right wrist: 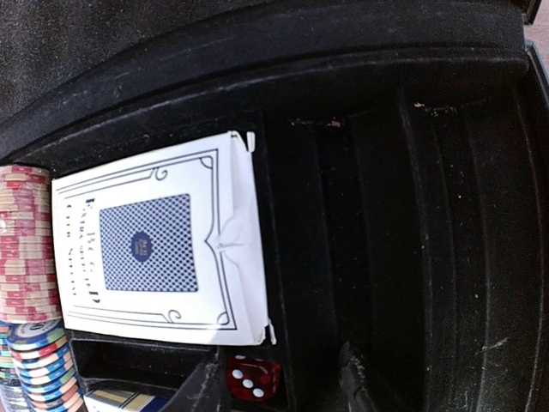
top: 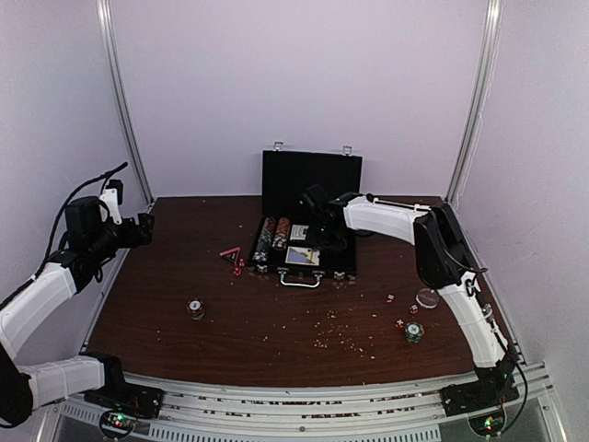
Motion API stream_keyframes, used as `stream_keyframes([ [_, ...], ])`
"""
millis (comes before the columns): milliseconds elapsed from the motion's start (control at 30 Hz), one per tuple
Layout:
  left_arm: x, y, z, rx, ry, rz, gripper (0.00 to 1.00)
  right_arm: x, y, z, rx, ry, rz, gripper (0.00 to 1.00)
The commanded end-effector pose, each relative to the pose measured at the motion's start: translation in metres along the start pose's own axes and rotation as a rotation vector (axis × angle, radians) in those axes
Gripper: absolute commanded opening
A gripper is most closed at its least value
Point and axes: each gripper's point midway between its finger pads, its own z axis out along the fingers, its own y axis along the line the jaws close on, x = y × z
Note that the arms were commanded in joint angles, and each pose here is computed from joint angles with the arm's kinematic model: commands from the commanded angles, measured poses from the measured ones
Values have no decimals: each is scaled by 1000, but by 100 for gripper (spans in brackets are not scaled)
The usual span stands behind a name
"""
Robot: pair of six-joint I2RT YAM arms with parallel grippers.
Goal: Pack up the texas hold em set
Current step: Place the dice in the slot.
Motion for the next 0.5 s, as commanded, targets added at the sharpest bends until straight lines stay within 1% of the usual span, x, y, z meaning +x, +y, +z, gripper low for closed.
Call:
stream_keyframes([
  [0, 0, -3, -3, 13, -11, 7, 98, 24, -38, 39, 126, 54, -11, 40],
  [133, 0, -3, -3, 12, -11, 6, 98, 22, -37, 39, 125, 49, -12, 35],
  [300, 1, -2, -3, 7, -8, 6, 98, 20, -33, 39, 111, 44, -14, 35],
  [367, 1, -2, -3, 6, -7, 8, 98, 17, -29, 37, 91, 42, -20, 38],
  [467, 1, -2, -3, 6, -6, 9, 98, 10, -17, 32, 44, 31, -39, 50],
])
